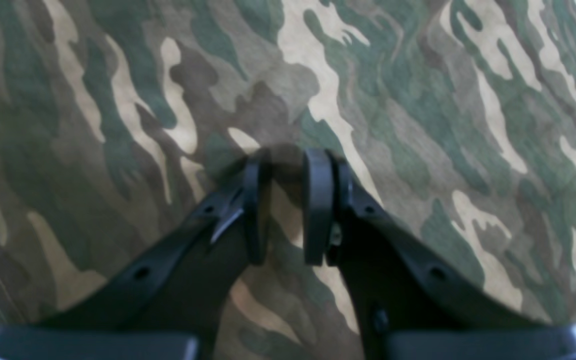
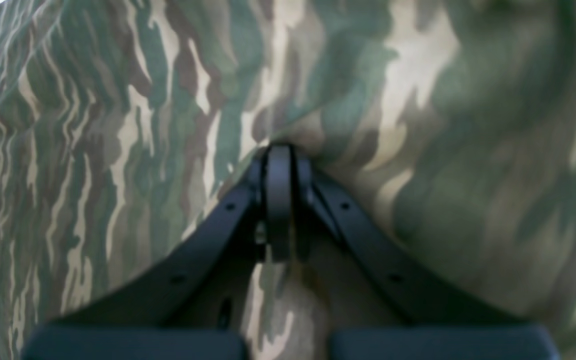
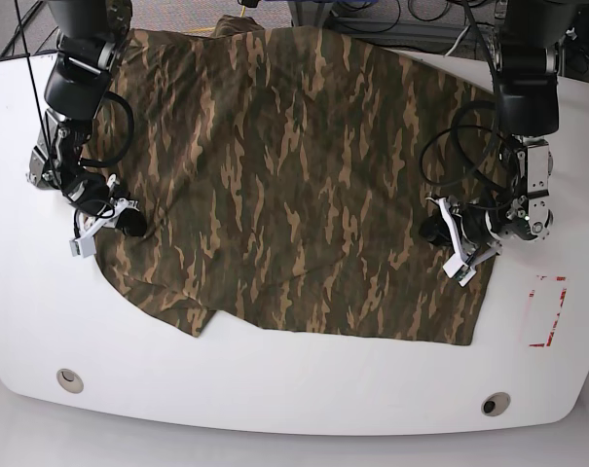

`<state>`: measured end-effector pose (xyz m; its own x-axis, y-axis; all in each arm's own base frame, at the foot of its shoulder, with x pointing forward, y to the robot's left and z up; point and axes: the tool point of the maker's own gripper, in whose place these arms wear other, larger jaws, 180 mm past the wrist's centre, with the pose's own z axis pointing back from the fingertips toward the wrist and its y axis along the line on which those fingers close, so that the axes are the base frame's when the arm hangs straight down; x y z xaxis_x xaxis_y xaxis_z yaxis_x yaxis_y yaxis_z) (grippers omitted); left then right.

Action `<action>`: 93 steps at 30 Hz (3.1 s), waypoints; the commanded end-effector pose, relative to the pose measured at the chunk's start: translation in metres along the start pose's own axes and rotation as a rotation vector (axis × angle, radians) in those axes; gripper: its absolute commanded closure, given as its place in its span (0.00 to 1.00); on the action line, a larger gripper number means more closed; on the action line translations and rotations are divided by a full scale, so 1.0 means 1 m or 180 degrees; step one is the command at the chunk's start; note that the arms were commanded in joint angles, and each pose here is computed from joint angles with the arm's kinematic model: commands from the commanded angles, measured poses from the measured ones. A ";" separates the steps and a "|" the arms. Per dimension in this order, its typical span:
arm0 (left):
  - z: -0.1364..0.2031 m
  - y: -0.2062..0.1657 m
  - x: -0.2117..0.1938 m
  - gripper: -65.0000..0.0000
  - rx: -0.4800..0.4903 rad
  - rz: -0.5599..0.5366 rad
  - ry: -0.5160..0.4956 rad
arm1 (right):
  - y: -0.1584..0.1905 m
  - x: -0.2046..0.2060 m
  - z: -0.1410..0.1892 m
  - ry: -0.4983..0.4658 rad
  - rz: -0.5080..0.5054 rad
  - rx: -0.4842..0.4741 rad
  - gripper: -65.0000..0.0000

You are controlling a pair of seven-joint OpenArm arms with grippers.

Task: Layout the t-shirt on the table in an organized manner, then fold the t-shirt properly
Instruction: 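Hold the shirt sides with both grippers and pull them apart, then drag both grippers along the shirt sides toward the collar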

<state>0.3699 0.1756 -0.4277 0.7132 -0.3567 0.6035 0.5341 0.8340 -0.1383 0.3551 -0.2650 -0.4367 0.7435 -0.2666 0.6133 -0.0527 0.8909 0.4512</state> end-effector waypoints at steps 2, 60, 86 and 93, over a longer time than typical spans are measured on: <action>0.005 0.028 -0.033 0.84 0.0308 -0.0014 0.0569 | -0.010 0.006 -0.005 0.0276 0.0153 -0.0186 0.96; 0.096 -0.016 -0.041 0.84 0.0906 -0.0741 0.0583 | 0.050 -0.091 0.092 0.0579 0.0891 -0.0601 1.00; 0.047 0.001 -0.054 0.84 0.0577 -0.0210 0.0575 | -0.031 -0.049 0.037 0.0499 0.0493 -0.0591 0.99; 0.031 0.010 -0.043 0.84 0.0488 -0.0025 0.0554 | -0.030 -0.026 0.018 0.0292 0.0401 -0.0488 0.99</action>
<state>0.3359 0.2071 -0.4218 0.7557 -0.4016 0.5174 0.4772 0.8786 -0.0151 0.3366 -0.2809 -0.4391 0.7233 -0.1742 0.6681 -0.0700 0.9441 0.3220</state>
